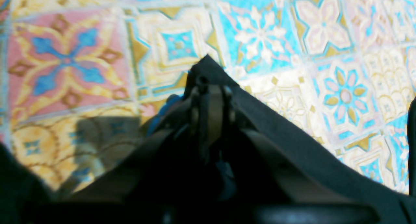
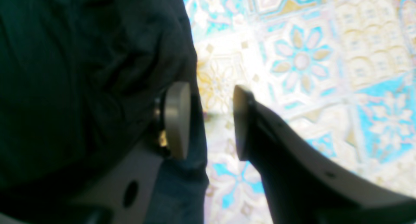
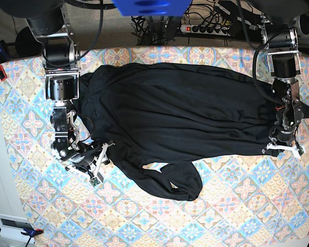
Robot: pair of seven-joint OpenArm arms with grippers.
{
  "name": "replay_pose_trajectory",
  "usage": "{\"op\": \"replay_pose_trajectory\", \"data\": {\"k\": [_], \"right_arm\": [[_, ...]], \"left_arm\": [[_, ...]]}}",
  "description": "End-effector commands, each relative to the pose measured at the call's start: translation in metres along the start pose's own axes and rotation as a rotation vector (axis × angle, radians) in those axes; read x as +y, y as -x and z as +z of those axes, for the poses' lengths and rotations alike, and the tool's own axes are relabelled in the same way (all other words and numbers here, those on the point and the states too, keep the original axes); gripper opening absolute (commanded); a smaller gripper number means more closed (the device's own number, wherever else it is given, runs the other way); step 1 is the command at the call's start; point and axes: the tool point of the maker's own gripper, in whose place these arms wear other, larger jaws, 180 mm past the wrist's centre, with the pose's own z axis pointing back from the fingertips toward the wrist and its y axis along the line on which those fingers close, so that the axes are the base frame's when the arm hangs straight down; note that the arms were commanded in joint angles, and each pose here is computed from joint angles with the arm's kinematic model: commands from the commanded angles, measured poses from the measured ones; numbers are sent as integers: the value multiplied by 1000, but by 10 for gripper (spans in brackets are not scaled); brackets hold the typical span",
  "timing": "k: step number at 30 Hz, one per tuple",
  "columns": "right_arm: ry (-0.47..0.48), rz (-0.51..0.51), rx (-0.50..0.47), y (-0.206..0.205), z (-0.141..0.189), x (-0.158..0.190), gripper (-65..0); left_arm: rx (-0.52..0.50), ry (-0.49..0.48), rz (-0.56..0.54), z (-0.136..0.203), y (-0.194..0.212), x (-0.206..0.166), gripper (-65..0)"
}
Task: Layout the t-shirt on the table in an organized manner, then fold the t-shirt properly
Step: 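Grasp the shirt sides with both grippers and slide them along the edges, then lift the shirt sides with both grippers and fold them lengthwise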
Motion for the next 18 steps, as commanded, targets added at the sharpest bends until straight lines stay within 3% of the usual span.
{"op": "replay_pose_trajectory", "data": {"k": [1,8,15,18], "right_arm": [[16,-4,-45,-19,5,-11,-408],[-26,-64,-9,7,-14,-6,-402],[-72,-34,-5,10,-14,2,-404],[-98,-16,-6,10,-14,7,-455]], "left_arm": [[-63,8,-5,3,-26,0,-650],[-64,1,3,4,-25,4,-650],[-65,3,2,4,-26,4,-650],[-68,6,4,4,-27,2,-650]]}}
